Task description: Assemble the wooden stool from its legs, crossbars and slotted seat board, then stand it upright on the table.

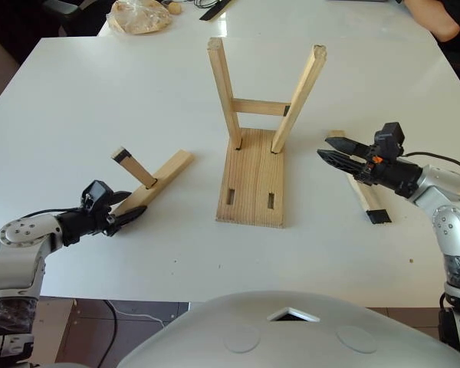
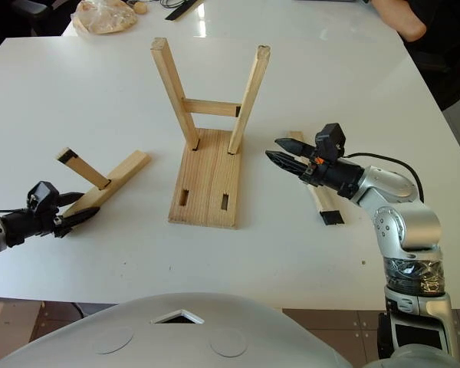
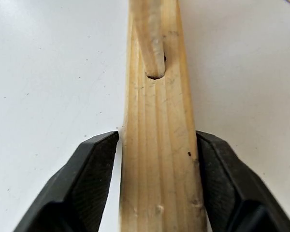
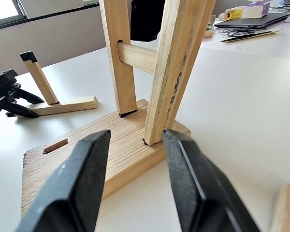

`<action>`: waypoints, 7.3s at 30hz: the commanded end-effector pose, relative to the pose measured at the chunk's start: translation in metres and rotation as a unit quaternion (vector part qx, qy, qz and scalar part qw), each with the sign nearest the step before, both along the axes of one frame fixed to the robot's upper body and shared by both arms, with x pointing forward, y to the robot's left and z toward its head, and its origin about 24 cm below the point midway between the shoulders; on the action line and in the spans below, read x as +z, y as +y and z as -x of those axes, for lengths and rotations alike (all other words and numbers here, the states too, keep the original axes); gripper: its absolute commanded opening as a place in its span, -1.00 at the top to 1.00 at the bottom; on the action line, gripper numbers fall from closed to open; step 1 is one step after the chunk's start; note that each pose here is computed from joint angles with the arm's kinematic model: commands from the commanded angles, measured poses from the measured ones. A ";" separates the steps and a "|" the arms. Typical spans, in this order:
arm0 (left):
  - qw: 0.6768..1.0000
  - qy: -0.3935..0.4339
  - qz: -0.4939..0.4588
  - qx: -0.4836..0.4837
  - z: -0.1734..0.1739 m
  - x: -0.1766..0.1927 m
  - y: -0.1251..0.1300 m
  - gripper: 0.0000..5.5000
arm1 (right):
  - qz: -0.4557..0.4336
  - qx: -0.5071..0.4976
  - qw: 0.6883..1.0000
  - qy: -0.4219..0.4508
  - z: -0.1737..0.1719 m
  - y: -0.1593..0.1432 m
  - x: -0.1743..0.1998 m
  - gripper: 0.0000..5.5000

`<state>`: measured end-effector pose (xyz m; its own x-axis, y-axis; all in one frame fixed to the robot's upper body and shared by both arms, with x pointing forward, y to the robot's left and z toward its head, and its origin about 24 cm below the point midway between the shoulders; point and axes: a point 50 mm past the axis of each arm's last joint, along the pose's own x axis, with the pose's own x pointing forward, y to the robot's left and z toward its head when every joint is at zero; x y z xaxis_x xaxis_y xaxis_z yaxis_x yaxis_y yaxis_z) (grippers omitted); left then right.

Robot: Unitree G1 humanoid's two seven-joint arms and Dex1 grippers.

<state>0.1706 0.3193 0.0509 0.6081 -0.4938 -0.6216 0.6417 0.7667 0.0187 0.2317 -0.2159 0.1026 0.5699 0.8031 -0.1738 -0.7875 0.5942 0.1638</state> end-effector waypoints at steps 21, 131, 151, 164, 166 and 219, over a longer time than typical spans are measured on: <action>0.882 -0.261 0.354 -0.168 -0.051 0.178 -0.129 0.26 | -0.126 0.181 0.970 -0.106 -0.011 0.053 0.109 0.27; 0.973 -0.127 0.064 -0.184 -0.031 -0.005 -0.137 -0.49 | 0.145 0.269 0.952 -0.037 -0.010 0.015 0.057 0.26; 0.971 -0.129 0.064 -0.191 -0.039 -0.003 -0.139 -0.49 | 0.211 0.323 0.923 0.003 -0.013 0.043 -0.005 0.26; 0.972 -0.125 0.064 -0.189 -0.036 -0.008 -0.141 -0.49 | 0.171 0.317 0.932 -0.036 -0.032 0.054 0.020 0.11; 0.972 -0.122 0.062 -0.190 -0.035 -0.009 -0.140 -0.49 | 0.169 0.319 0.931 -0.058 -0.031 0.057 0.029 -0.01; 0.941 -0.285 0.113 0.140 -0.045 0.098 -0.056 -0.49 | 0.281 -0.130 0.944 0.113 0.051 -0.065 -0.047 0.26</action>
<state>0.2057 0.2583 0.1202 0.9112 -0.3940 -0.1202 0.4061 0.9081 0.1024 0.1759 -0.2743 0.0510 0.6135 0.4050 -0.6779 -0.5995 0.7976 -0.0661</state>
